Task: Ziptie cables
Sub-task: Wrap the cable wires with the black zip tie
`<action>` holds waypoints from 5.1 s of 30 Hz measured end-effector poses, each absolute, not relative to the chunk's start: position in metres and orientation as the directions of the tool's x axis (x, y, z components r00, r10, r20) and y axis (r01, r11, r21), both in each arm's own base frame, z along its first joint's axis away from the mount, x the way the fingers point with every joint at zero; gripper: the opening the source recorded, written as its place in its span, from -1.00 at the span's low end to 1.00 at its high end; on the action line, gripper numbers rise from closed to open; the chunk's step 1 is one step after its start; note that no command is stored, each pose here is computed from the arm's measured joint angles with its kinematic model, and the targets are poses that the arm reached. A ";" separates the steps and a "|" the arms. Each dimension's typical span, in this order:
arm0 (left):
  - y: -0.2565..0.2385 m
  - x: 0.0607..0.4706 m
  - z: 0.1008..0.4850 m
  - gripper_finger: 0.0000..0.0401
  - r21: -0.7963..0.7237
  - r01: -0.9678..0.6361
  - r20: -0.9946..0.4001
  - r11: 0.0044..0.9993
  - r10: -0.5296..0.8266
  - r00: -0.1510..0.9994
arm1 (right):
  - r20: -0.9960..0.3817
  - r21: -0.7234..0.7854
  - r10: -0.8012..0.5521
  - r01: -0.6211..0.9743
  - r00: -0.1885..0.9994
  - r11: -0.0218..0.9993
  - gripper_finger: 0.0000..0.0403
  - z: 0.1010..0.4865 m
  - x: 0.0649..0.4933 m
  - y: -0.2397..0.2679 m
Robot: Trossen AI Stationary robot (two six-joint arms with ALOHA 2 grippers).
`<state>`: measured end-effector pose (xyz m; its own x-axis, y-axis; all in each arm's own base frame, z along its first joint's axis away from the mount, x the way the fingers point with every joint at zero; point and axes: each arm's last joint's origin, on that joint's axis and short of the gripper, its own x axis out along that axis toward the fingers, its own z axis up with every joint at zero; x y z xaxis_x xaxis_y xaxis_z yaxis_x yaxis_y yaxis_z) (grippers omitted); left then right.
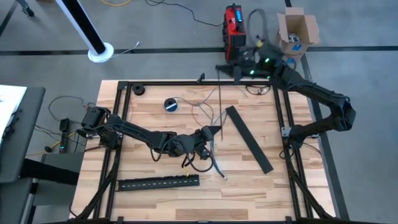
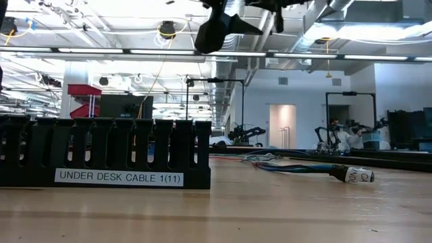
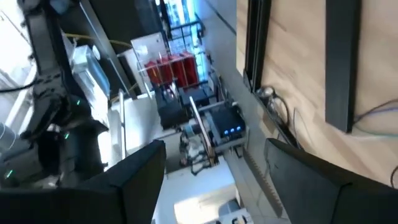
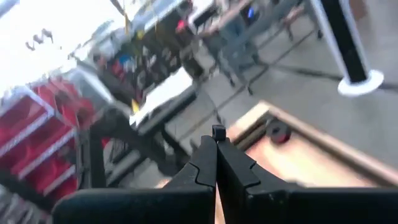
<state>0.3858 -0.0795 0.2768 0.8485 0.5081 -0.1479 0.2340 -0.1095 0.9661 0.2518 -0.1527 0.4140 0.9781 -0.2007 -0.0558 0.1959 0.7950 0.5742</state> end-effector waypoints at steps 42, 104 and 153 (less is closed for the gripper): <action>-0.045 0.381 0.293 0.32 0.928 0.301 -0.211 -0.219 0.355 0.911 | 0.009 0.687 0.017 -0.018 1.000 0.726 -1.00 0.393 0.295 -0.158; -0.014 0.362 0.365 -1.00 0.061 -0.531 0.260 0.845 0.501 0.826 | -0.066 0.386 -0.060 0.081 0.996 0.919 -1.00 0.385 0.295 -0.159; 0.049 0.311 0.388 -1.00 -0.784 0.107 0.261 0.612 0.168 0.950 | 0.112 -0.121 -0.174 0.187 0.978 0.975 -1.00 0.405 0.314 -0.122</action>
